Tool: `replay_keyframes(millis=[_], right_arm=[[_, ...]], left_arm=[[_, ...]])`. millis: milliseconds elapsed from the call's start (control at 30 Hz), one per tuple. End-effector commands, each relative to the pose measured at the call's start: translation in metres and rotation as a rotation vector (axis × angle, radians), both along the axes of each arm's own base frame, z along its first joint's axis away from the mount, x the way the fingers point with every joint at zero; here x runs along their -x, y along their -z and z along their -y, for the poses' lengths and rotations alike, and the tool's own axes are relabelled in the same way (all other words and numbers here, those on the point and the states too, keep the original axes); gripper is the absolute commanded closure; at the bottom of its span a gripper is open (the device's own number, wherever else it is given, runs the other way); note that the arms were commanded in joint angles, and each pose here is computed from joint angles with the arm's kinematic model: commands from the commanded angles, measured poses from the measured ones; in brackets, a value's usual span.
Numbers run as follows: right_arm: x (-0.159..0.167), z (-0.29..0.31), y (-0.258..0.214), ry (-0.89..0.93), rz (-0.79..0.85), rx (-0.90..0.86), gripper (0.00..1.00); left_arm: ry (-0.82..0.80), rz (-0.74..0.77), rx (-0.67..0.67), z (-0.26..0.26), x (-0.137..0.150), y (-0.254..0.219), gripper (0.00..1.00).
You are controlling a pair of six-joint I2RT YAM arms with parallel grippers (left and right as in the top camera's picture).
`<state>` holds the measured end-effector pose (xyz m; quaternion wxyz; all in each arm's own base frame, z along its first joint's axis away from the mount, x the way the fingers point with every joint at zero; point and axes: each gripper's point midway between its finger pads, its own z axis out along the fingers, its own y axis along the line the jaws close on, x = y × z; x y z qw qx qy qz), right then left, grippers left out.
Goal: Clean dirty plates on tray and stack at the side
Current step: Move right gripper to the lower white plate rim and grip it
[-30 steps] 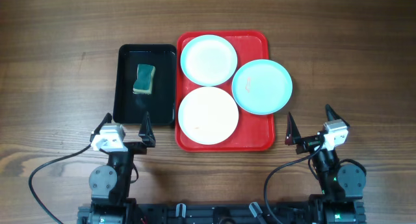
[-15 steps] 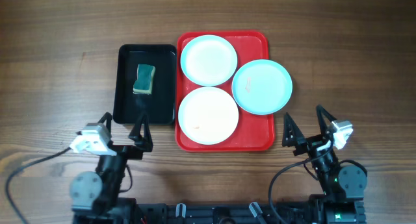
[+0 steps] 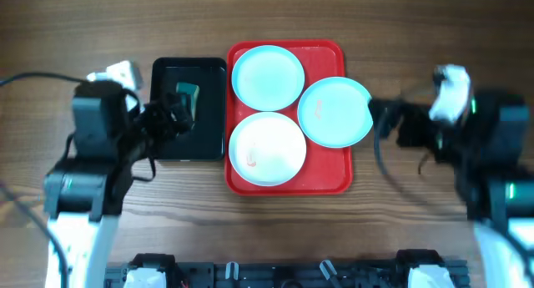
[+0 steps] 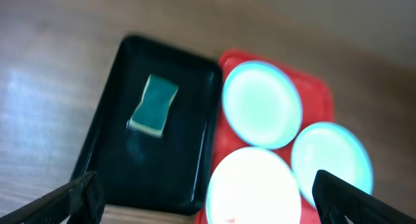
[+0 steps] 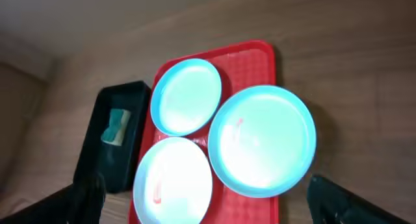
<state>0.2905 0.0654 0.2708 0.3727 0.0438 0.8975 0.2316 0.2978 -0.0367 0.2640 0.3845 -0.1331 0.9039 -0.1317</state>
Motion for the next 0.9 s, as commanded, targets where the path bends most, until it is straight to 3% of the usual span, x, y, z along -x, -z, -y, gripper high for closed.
replay_keyframes(millis=[0,67,133,167,200,300,433,567,633,867], right_arm=[[-0.012,-0.012,0.014,-0.081,-0.254,-0.027,0.00],[-0.021,-0.018,0.032,-0.107,-0.335,-0.060,0.00],[-0.018,-0.032,0.048,-0.215,-0.404,-0.104,0.00],[-0.016,-0.035,0.053,-0.235,-0.432,-0.118,0.11],[-0.014,-0.036,0.064,-0.235,-0.486,-0.126,0.28],[-0.013,-0.038,0.087,-0.229,-0.558,-0.036,0.60],[-0.005,-0.046,0.117,-0.138,-0.634,0.145,0.56],[0.010,-0.078,0.154,-0.165,-0.645,0.214,0.46],[0.013,-0.091,0.172,-0.175,-0.633,0.208,0.38],[0.010,-0.108,0.212,-0.167,-0.558,0.155,0.48]], left_arm=[[0.002,-0.151,0.010,0.003,-0.012,0.036,0.00],[0.002,-0.203,0.007,0.003,-0.016,0.051,0.05],[-0.005,-0.235,-0.002,0.002,-0.018,0.060,0.23],[-0.016,-0.244,-0.011,-0.001,-0.020,0.063,0.33],[-0.027,-0.251,-0.024,-0.003,-0.021,0.066,0.44],[-0.063,-0.270,-0.068,-0.013,-0.024,0.073,0.49],[-0.058,-0.293,-0.067,-0.012,-0.021,0.077,0.34],[-0.067,-0.284,-0.077,-0.014,-0.024,0.077,0.48],[-0.079,-0.279,-0.090,-0.017,-0.028,0.078,0.49],[-0.076,-0.344,-0.097,-0.016,-0.032,0.099,0.49]])
